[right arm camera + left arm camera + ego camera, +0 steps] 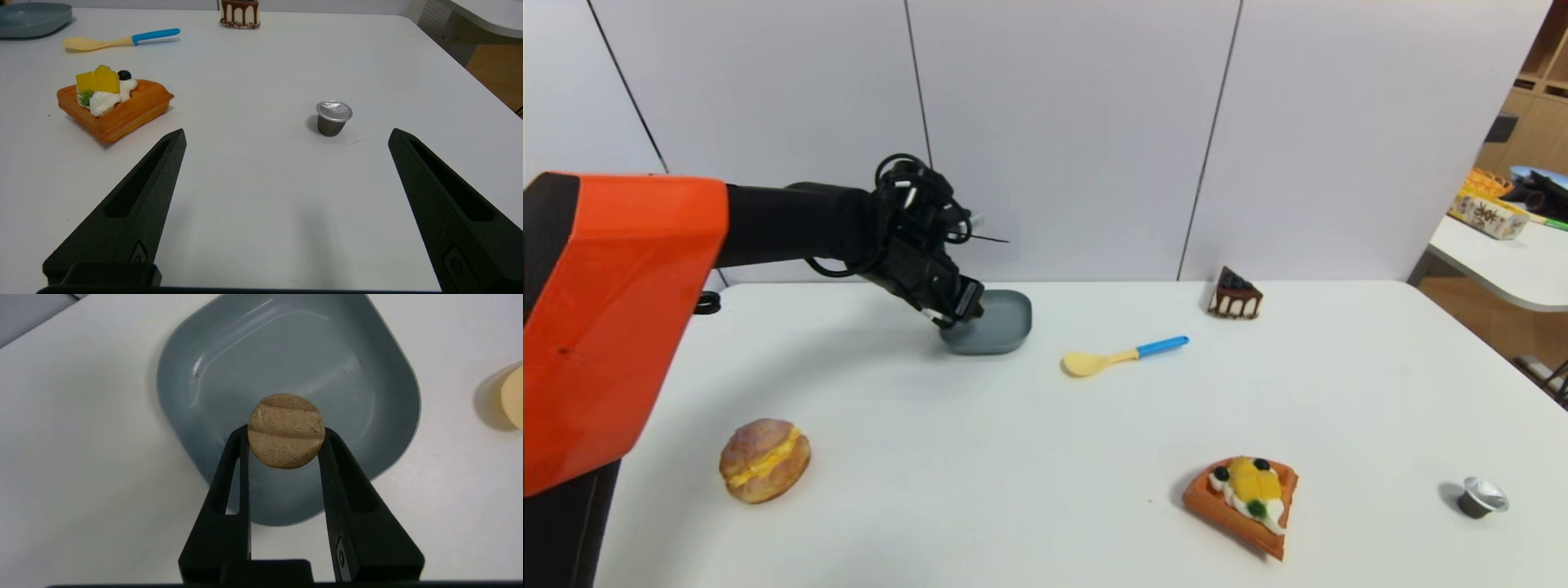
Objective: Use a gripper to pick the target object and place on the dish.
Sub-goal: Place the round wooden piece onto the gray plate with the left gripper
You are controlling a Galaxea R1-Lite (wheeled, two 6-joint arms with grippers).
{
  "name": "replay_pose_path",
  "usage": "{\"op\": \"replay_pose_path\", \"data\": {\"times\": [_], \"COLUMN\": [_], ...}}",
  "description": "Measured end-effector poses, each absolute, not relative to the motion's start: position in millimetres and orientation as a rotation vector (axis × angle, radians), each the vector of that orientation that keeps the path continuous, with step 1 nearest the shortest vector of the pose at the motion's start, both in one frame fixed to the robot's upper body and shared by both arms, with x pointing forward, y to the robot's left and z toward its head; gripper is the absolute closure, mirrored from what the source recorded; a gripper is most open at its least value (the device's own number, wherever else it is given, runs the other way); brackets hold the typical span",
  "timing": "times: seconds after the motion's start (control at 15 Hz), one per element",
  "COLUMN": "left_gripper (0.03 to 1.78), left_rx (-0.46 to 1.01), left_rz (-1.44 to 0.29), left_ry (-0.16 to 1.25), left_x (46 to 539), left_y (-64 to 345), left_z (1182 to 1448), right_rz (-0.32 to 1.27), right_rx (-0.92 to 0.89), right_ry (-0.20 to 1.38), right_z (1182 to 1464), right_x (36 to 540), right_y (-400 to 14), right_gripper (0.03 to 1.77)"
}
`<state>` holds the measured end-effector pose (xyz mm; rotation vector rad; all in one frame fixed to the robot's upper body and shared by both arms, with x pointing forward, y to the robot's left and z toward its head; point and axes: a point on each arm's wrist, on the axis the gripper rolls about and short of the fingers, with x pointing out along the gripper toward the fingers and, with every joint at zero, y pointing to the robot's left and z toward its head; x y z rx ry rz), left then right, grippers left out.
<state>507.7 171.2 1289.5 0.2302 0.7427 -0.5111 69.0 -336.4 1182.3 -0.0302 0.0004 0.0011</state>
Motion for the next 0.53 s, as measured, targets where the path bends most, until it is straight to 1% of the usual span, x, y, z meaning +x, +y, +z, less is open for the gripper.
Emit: {"op": "replay_pose_path", "data": {"times": [0.2, 0.47, 0.53], "left_gripper": [1.3, 1.3, 1.19], "left_rx": [0.239, 0.243, 0.243], "left_rz": [-0.534, -0.538, -0.537], "left_ry": [0.745, 0.759, 0.76], "left_x": [514.1, 520.3, 520.8], "left_y": [156.9, 151.5, 151.1], "left_z": [1278.3, 1264.3, 1263.1], "right_rz": [0.001, 0.001, 0.001], "right_rx": [-0.03, -0.03, -0.03], "right_ry": [0.001, 0.0, 0.0], "right_z": [1182.3, 1182.3, 1182.3], "right_x": [69.0, 69.0, 69.0], "right_y": [-336.4, -336.4, -336.4], "right_gripper": [0.09, 0.09, 0.09]}}
